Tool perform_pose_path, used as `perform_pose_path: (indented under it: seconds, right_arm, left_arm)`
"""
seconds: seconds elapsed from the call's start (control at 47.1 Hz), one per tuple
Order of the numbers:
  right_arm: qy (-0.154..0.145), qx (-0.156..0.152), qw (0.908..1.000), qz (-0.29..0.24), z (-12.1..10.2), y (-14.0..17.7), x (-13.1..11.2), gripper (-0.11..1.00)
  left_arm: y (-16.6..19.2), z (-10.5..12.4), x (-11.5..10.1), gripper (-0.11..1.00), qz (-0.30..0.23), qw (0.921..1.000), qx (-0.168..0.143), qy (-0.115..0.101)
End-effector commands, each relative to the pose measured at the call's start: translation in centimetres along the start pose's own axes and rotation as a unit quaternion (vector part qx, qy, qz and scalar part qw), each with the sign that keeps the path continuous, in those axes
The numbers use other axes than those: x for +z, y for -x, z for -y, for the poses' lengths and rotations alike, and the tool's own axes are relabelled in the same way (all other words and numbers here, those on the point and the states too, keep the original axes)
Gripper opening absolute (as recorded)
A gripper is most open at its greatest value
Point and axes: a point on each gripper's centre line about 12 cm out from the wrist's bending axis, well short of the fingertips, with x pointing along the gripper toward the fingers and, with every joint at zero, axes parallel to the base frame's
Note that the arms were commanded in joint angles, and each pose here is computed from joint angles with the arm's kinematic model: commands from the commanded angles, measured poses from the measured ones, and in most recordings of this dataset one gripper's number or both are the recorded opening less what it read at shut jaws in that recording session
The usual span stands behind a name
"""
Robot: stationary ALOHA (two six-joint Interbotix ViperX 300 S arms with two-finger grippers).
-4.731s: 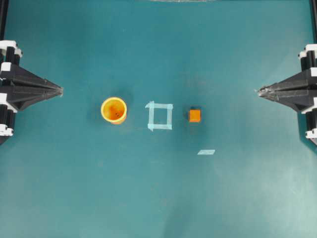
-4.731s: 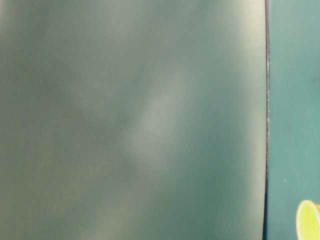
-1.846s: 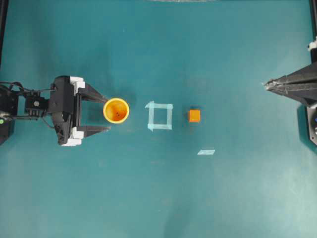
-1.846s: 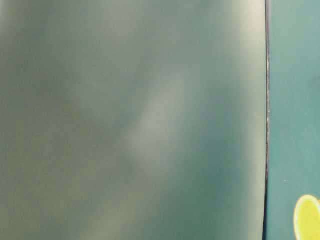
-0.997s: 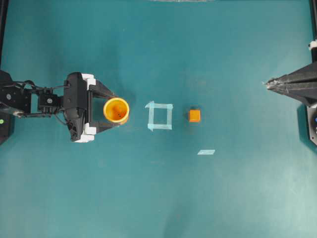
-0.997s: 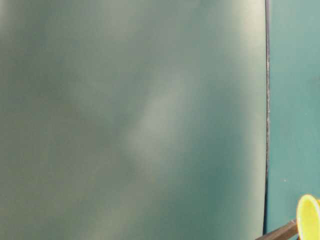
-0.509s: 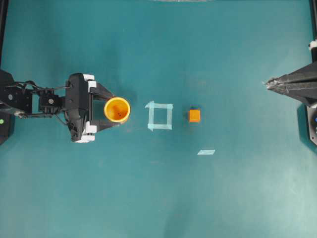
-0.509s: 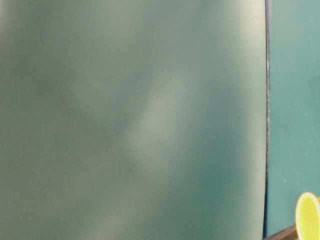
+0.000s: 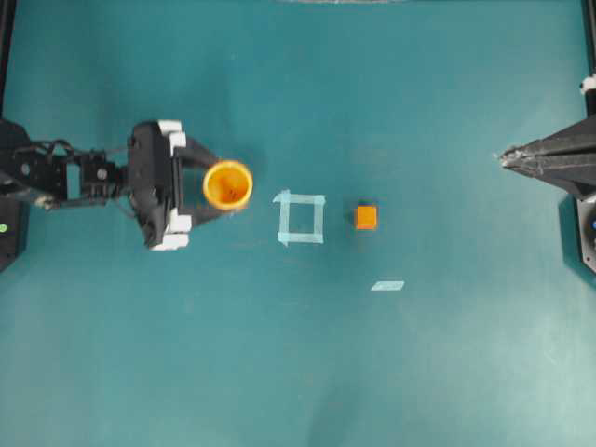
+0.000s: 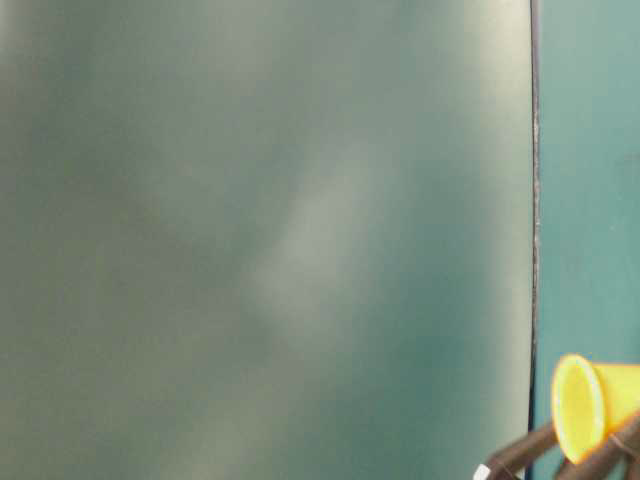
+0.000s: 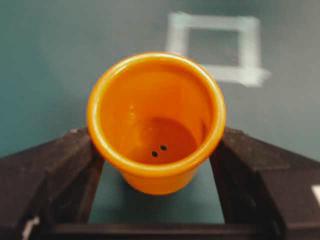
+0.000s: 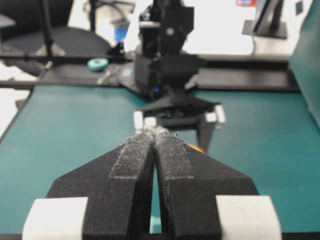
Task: Move the cup backward with left arm.
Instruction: 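Lift and drag the cup with the left gripper toward the back edge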
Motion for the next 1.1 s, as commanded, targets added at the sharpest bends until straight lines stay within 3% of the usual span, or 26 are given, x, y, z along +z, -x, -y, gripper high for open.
perform_pose_path:
  seconds: [0.0,0.636,1.082]
  right_arm:
    - [0.0,0.0,0.9999,0.017,0.0,-0.2,1.4,0.0]
    - [0.0,0.0,0.9998,0.02,0.0,-0.2,1.6,0.0]
    - [0.002,0.0,0.9998,0.018,0.0,-0.2,1.5,-0.01]
  left_arm:
    - [-0.5,-1.3,1.2,0.64,0.015,0.9997,0.019,0.007]
    - [-1.2,-7.9,1.5,0.64,0.0,0.9934,0.108,0.04]
    - [-2.3,-13.1,2.4,0.64,-0.007,0.9842,0.165,0.062]
